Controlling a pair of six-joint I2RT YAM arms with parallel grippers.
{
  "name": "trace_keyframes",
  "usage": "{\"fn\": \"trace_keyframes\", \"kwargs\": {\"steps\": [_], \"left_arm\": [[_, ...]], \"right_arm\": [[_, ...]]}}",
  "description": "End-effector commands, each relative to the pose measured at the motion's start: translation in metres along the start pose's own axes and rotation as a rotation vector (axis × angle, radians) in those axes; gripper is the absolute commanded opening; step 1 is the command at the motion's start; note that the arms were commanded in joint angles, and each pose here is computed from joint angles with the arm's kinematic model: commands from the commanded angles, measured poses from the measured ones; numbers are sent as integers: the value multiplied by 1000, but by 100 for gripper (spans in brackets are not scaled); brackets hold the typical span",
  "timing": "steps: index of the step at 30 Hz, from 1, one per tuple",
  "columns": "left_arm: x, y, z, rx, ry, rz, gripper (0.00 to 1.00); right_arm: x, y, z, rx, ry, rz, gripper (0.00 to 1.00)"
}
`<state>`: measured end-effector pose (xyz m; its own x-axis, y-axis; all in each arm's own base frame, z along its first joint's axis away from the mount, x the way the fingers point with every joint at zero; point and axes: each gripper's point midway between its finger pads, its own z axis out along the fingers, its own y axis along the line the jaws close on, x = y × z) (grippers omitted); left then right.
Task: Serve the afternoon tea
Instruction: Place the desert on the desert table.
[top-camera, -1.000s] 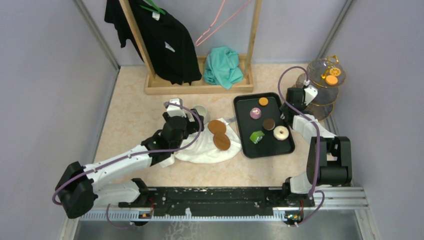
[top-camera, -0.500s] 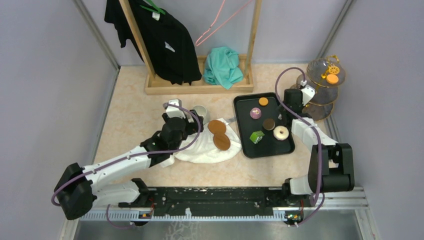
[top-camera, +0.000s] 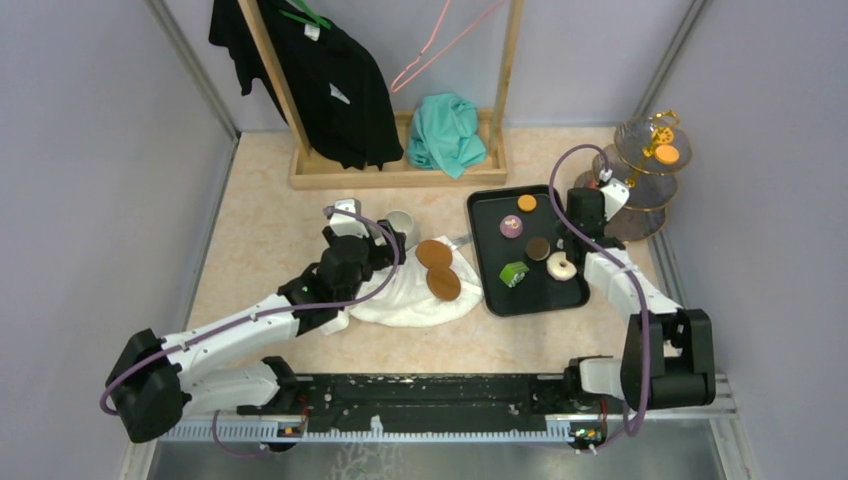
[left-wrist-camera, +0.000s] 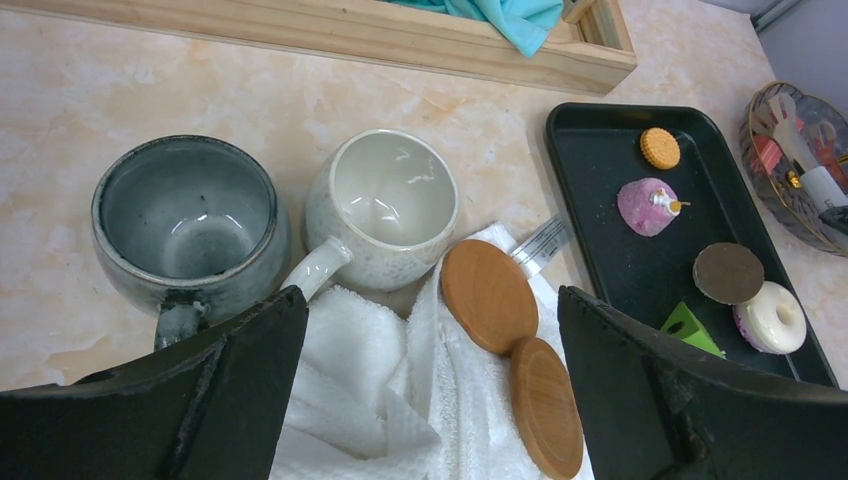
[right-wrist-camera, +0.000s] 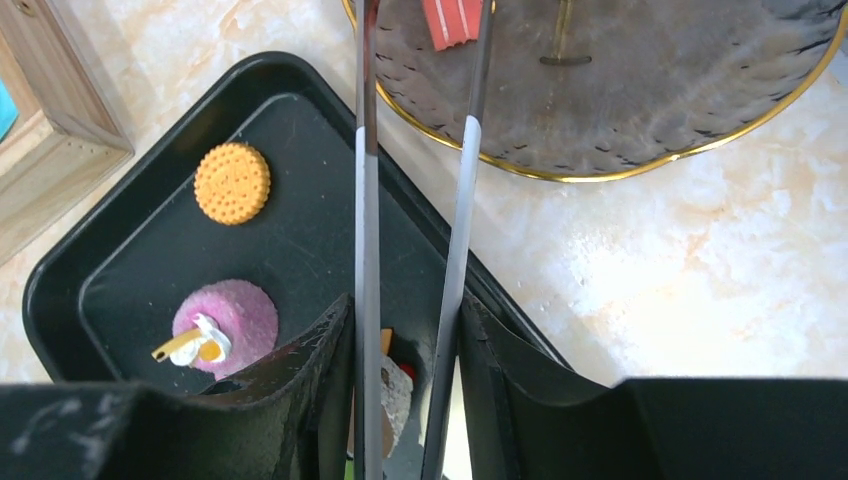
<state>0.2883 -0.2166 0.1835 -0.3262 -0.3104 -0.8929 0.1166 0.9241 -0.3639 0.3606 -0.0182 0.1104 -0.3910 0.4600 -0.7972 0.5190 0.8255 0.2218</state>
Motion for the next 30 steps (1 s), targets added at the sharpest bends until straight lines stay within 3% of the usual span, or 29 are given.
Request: {"fn": "trace_keyframes", "kwargs": {"steps": [1, 30], "left_arm": [[-5, -8, -4, 34, -16, -26, 99], [-7, -17, -4, 49, -10, -28, 99]], "right_arm": [[-19, 5, -15, -28, -75, 15, 38], [-16, -6, -61, -72, -105, -32, 37]]}}
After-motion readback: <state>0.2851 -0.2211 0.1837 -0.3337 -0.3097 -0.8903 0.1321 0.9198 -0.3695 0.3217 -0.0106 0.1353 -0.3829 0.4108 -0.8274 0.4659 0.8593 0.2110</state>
